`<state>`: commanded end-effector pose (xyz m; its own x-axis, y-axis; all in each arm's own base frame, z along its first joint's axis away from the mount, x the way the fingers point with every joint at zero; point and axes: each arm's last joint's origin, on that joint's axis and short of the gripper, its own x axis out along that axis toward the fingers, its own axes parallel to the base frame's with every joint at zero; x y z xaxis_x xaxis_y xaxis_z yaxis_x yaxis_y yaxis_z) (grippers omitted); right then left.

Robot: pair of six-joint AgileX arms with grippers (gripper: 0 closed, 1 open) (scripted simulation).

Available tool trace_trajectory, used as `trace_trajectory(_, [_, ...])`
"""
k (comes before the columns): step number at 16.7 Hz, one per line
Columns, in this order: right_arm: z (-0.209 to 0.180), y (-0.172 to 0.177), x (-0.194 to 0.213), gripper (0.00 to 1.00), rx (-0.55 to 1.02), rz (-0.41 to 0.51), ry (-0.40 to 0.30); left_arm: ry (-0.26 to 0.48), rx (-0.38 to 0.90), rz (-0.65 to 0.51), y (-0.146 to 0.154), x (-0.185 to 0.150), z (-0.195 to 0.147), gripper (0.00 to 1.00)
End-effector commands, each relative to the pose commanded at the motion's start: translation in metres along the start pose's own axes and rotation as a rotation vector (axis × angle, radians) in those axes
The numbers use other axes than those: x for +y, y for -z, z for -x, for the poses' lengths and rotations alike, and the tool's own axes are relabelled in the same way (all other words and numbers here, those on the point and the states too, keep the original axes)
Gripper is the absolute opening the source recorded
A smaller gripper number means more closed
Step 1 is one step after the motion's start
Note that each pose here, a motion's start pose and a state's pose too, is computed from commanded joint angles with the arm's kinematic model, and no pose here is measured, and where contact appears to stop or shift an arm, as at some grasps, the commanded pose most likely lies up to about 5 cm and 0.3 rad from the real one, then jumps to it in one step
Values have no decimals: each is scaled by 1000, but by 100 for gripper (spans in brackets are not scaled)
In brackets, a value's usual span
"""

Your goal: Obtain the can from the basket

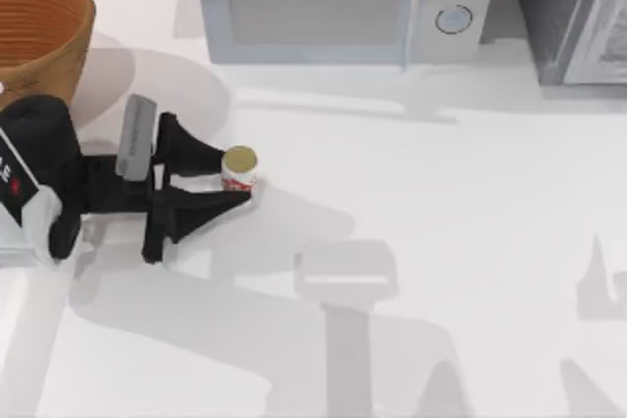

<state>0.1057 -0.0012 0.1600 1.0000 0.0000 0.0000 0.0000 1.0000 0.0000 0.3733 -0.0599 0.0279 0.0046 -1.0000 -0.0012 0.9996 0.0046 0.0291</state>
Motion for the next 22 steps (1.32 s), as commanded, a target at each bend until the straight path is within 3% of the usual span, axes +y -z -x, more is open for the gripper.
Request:
trace_trajectory(7, [0, 0, 0, 100, 0, 0, 0, 25, -2, 29, 10, -2, -3, 0])
trace_trajectory(20, [0, 0, 0, 100, 0, 0, 0, 25, -2, 29, 10, -2, -3, 98])
trace_trajectory(22, [0, 0, 0, 100, 0, 0, 0, 25, -2, 29, 10, -2, -3, 100])
